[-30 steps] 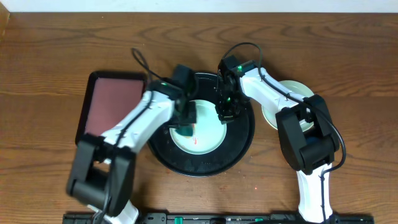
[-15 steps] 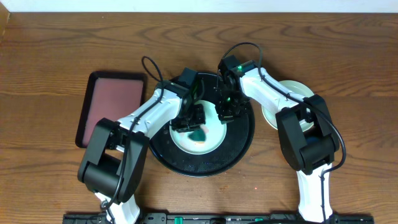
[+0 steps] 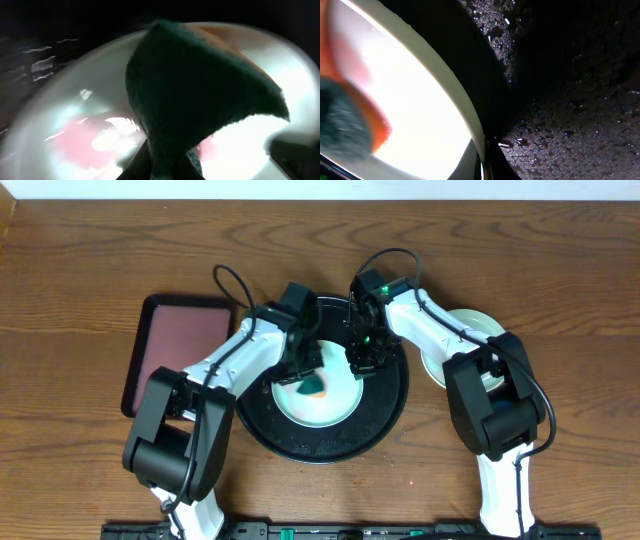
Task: Clean dirty plates on tray and stack at the side
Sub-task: 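Scrub the last green plate with the sponge in the left gripper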
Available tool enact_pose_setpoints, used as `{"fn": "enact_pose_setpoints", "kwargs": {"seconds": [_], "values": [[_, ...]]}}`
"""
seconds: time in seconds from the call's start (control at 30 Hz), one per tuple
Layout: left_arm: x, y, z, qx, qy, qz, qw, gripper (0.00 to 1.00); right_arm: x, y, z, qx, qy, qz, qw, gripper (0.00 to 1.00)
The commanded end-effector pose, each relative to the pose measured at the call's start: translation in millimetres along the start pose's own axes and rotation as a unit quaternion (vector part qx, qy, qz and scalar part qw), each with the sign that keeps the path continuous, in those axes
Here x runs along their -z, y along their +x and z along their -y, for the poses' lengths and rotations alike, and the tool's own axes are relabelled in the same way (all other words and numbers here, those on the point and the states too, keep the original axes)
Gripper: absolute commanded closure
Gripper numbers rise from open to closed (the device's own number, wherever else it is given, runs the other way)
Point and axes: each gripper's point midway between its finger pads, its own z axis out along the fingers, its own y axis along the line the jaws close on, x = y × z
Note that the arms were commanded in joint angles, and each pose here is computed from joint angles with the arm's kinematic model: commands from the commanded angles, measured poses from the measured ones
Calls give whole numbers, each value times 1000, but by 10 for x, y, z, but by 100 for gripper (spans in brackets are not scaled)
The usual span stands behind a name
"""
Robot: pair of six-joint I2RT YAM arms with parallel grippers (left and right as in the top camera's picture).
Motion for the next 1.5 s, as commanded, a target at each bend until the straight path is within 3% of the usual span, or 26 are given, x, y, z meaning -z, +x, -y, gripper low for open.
{"fn": "enact_pose_setpoints", "kwargs": {"seconds": [0.0,0.13,0.3,0.53,0.63,0.83,0.93,1.03,1.13,1.27,1.37,1.47], "values": [[43,-112,-412,52,-91,28,994,93,-229,75,91,-8,26,-19,999,99],[46,222,-405,11,-96,-40,994,93,-229,71,90,-8,25,-19,999,99],[17,512,45,-101,10,-103,989,93,-229,71,90,-8,25,-19,999,99],[-27,225,412,-151,63,-25,986,93,-230,71,88,-8,25,-19,999,99],[-32,-59,333,-152,22,43,987,93,-229,73,90,-8,26,-19,999,99],[124,-432,-292,-62,-157,153,974,93,-229,73,90,-8,26,-19,999,99],[229,-388,-587,-29,-228,162,960,93,-229,73,90,-8,26,-19,999,99],[219,-221,-676,-33,-241,122,962,93,-229,71,90,-8,25,-19,999,99],[97,51,-528,-77,-187,37,979,92,-229,71,90,-8,25,-19,999,99],[-7,448,-59,-168,-35,-75,982,93,-229,71,90,-8,25,-19,999,99],[7,562,206,-195,45,-101,975,93,-229,71,90,-8,25,-19,999,99],[-2,475,321,-202,67,-80,974,93,-229,71,90,-8,25,-19,999,99]]}}
